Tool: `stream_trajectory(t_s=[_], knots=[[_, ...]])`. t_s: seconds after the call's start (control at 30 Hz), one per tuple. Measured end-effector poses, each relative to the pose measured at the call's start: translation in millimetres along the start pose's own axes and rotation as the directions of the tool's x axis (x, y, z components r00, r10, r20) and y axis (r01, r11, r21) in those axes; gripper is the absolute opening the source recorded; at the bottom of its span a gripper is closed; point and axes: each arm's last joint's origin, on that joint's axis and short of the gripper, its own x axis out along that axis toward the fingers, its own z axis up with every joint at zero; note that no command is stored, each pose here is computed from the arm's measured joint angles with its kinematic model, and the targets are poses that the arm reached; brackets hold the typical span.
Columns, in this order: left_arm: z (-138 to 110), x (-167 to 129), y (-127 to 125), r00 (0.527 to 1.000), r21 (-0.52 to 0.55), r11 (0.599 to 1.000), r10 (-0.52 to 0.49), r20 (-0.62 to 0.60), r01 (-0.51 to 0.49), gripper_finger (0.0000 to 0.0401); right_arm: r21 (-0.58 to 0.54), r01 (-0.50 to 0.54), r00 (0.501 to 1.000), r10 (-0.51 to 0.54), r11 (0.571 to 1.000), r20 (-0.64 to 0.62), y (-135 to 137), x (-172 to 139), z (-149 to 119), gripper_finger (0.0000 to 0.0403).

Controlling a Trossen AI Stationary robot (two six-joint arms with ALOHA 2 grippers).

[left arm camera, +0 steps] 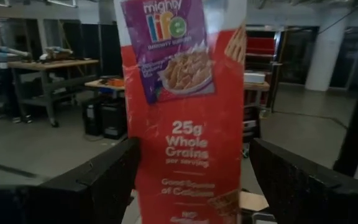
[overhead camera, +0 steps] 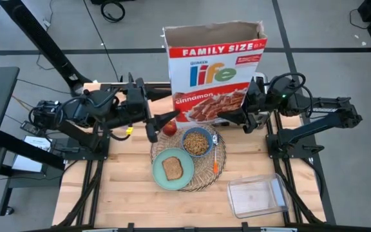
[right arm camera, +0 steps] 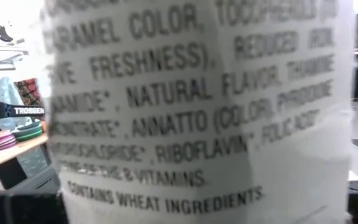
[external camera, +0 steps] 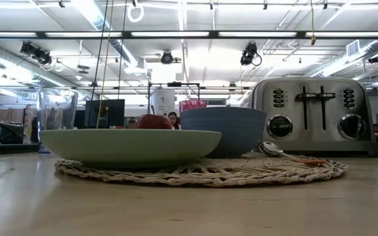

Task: Arrange a breakfast setting
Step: Pour the cereal from the cereal box into the blue bowl

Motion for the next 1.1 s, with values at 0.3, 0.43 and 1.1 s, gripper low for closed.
stream_trajectory(t_s=[0.3, 0.43, 1.1], knots=[[-1.2, 1.1, 1.3, 1.000, 0.013, 1.000, 0.018, -0.006, -0.018, 0.0314, 0.001, -0.023, 1.000, 0.023, 1.000, 0.001, 1.7, -1.5, 1.2, 0.0232], [-2.7, 4.9, 1.6, 1.000, -0.032, 0.999, -0.023, -0.011, 0.023, 0.0314, -0.004, -0.022, 1.000, 0.022, 1.000, 0.006, 1.6, -1.0, 1.3, 0.0232], [-30.2, 36.5, 1.6, 0.987, -0.011, 0.996, -0.094, -0.132, 0.094, 0.0238, -0.064, 0.078, 0.995, -0.082, 0.995, -0.055, -10.3, 20.6, -18.0, 0.0264]])
